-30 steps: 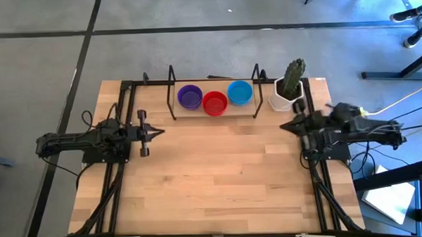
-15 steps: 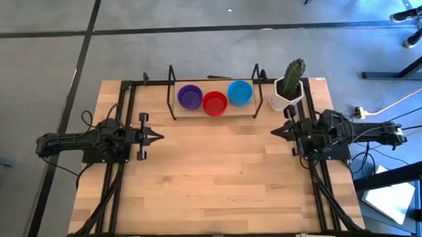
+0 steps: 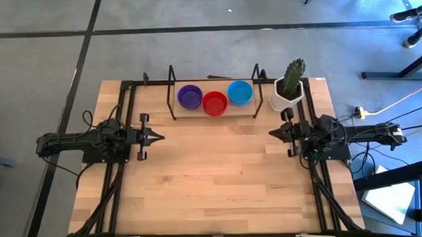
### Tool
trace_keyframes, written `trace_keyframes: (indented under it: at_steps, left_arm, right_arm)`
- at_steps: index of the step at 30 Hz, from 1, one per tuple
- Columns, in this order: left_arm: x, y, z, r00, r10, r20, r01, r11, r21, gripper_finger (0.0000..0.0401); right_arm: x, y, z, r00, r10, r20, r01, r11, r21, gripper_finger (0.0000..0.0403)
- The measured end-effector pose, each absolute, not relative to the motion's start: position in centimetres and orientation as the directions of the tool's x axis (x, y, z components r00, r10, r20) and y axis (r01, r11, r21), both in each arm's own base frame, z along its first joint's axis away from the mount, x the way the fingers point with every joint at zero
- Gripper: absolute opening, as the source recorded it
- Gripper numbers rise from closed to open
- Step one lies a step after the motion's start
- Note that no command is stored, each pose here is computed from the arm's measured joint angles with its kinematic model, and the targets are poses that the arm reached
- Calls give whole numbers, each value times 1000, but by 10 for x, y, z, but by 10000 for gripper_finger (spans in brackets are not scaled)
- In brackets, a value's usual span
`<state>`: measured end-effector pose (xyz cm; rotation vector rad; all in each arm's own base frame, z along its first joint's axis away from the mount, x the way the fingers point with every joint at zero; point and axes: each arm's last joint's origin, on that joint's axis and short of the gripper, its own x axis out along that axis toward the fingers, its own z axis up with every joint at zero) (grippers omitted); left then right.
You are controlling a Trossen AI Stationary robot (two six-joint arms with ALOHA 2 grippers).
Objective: Pick & Place Mini bowls
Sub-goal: Return to Home Position
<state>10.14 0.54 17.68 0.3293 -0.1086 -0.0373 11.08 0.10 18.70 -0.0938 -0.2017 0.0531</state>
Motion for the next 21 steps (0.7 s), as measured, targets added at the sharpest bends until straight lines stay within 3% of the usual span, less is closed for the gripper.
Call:
trace_keyframes:
  at_steps: [21]
  left_arm:
    - [102, 6, 176, 995, -51, 88, 24, 958, 286, 2]
  right_arm:
    - [112, 1, 180, 990, 61, 126, -60, 998, -16, 4]
